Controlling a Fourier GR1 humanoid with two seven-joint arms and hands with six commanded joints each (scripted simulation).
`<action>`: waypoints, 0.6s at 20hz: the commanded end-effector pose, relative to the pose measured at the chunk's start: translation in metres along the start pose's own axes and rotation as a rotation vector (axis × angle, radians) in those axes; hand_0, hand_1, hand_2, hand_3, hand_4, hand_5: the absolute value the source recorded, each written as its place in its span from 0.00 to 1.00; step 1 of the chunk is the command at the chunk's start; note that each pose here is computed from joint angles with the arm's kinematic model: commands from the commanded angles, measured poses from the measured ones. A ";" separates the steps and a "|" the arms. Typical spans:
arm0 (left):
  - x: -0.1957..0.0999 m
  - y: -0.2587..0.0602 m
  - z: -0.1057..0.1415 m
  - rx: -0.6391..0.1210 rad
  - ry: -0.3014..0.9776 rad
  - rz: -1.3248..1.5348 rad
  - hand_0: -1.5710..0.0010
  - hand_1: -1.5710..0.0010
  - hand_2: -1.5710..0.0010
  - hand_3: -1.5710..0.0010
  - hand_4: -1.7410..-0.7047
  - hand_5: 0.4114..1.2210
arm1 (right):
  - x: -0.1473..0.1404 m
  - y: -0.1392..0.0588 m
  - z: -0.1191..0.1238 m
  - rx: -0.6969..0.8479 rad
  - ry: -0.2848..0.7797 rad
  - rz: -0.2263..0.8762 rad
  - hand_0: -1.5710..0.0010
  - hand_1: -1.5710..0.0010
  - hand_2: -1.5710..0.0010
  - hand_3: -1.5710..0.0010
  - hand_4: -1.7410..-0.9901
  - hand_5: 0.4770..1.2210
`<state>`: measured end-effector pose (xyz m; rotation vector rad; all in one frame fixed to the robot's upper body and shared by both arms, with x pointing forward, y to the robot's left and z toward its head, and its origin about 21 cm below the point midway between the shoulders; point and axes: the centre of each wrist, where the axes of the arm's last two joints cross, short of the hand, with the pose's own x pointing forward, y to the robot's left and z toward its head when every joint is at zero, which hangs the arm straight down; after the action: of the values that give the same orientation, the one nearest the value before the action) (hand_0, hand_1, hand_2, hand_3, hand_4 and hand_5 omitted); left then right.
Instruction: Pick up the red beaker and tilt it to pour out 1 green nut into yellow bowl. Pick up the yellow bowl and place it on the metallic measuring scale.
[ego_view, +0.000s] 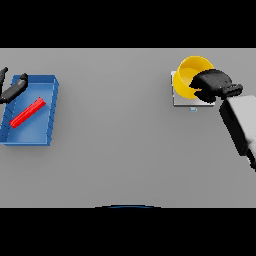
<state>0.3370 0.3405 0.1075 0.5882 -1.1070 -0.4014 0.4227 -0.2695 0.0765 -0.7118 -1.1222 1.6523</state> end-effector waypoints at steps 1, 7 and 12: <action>-0.002 0.001 0.000 -0.002 0.004 0.001 1.00 1.00 1.00 1.00 0.98 0.37 | -0.003 0.001 0.000 0.010 -0.002 -0.012 0.03 0.00 0.12 0.08 0.00 1.00; -0.004 0.004 -0.005 0.000 0.015 -0.005 1.00 1.00 1.00 1.00 0.98 0.38 | -0.006 0.001 0.000 0.030 -0.003 -0.051 0.28 0.16 0.15 0.33 0.05 1.00; -0.007 0.002 -0.008 -0.010 0.016 -0.003 1.00 1.00 1.00 1.00 0.98 0.38 | -0.012 0.000 0.001 0.061 0.034 -0.068 0.76 0.63 0.56 0.61 0.27 0.61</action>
<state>0.3413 0.3477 0.1016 0.5834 -1.0880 -0.4039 0.4266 -0.2810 0.0764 -0.6540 -1.0565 1.6039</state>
